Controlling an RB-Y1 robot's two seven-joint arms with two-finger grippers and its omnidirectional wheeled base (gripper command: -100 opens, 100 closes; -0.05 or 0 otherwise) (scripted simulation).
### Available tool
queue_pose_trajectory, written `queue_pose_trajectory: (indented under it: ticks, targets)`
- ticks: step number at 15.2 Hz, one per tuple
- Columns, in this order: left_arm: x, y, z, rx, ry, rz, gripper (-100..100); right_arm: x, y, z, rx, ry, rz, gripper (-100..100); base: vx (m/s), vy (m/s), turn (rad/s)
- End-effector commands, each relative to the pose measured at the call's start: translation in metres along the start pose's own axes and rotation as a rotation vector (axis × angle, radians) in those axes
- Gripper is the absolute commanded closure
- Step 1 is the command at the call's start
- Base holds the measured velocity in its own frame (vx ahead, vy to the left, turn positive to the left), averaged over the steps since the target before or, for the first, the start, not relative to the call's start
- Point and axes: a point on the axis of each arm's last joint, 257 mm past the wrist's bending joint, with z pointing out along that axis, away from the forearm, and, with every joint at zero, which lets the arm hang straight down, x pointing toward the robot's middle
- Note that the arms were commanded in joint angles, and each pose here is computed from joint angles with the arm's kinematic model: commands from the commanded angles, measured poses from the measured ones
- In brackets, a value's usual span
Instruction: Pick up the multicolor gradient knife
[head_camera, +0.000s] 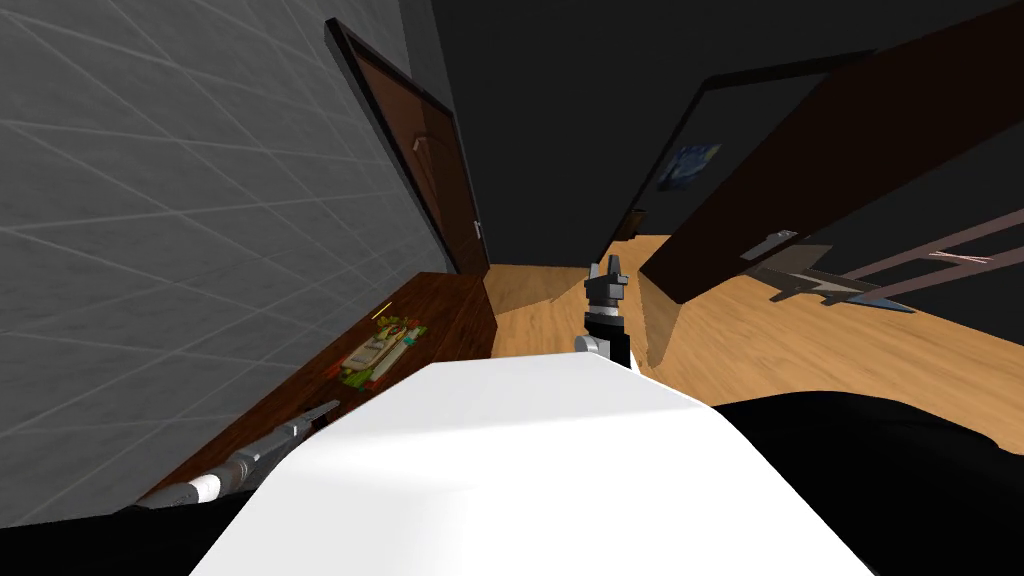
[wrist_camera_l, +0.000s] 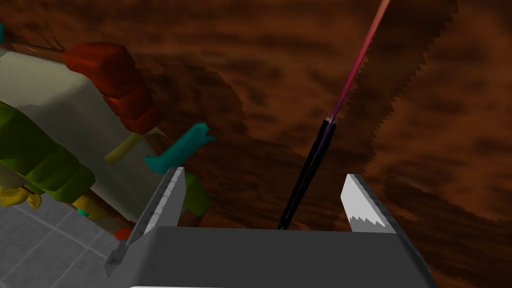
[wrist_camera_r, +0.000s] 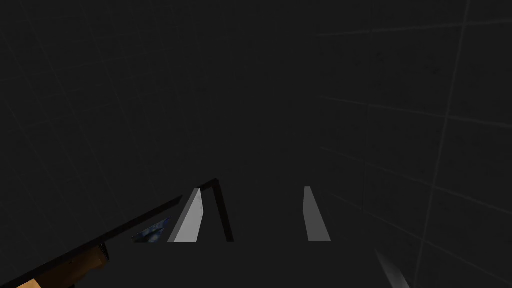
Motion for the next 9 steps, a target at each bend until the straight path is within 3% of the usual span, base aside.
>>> queue_pose_trajectory:
  ticks: [1,9]
  targets:
    - [0.001,0.008,-0.003,-0.027,0.008,-0.002,-100,0.0,0.0,0.0,0.0,0.0,0.0,0,0.02,0.022,-0.087]
    - [0.007,0.049,-0.016,-0.172,0.064,-0.004,-100,0.0,0.0,0.0,0.0,0.0,0.0,0,0.033,0.026,-0.155]
